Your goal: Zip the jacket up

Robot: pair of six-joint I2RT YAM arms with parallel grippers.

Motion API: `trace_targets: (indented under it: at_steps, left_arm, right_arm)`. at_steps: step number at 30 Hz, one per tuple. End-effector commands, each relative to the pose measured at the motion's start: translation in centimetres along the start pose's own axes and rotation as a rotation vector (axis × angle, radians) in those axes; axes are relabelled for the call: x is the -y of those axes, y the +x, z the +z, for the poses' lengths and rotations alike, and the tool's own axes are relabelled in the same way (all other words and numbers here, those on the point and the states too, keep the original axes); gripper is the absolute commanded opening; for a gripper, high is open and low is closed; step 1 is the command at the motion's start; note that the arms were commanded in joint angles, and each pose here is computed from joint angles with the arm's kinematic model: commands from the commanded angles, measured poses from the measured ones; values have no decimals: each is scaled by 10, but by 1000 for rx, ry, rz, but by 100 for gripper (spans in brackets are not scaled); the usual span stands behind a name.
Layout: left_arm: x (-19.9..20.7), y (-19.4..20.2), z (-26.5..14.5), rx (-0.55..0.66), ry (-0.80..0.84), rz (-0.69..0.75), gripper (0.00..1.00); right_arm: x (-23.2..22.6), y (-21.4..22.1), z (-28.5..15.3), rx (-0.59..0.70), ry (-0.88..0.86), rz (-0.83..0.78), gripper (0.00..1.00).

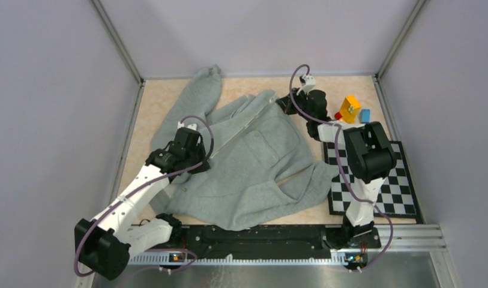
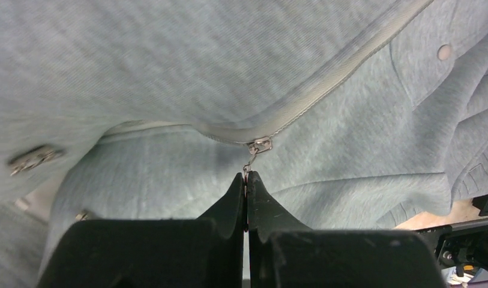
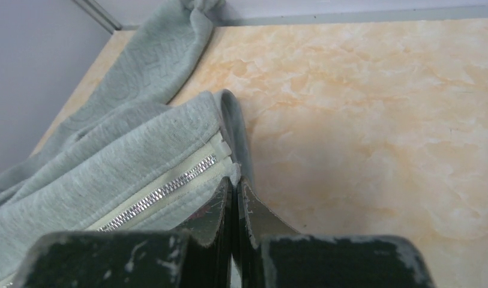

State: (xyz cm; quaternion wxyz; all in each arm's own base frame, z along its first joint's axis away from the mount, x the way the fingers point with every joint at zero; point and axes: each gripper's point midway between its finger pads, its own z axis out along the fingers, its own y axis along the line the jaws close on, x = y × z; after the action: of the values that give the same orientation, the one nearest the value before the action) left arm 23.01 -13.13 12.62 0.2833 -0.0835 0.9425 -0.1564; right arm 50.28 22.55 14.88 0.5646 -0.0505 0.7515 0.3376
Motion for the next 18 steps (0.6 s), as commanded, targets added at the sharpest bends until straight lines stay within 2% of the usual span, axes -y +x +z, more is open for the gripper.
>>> trace_targets:
  at_steps: [1, 8, 18]
  left_arm:
    - [-23, 10, -40, -73, -139, -17, 0]
    - [-40, 1, -93, -62, -249, 14, 0]
    - [-63, 9, -124, -97, -357, 75, 0]
  right_arm:
    - [38, -56, 10, 149, 122, -103, 0]
    - [64, -52, 24, 150, 180, -102, 0]
    - [93, -52, 30, 138, 232, -123, 0]
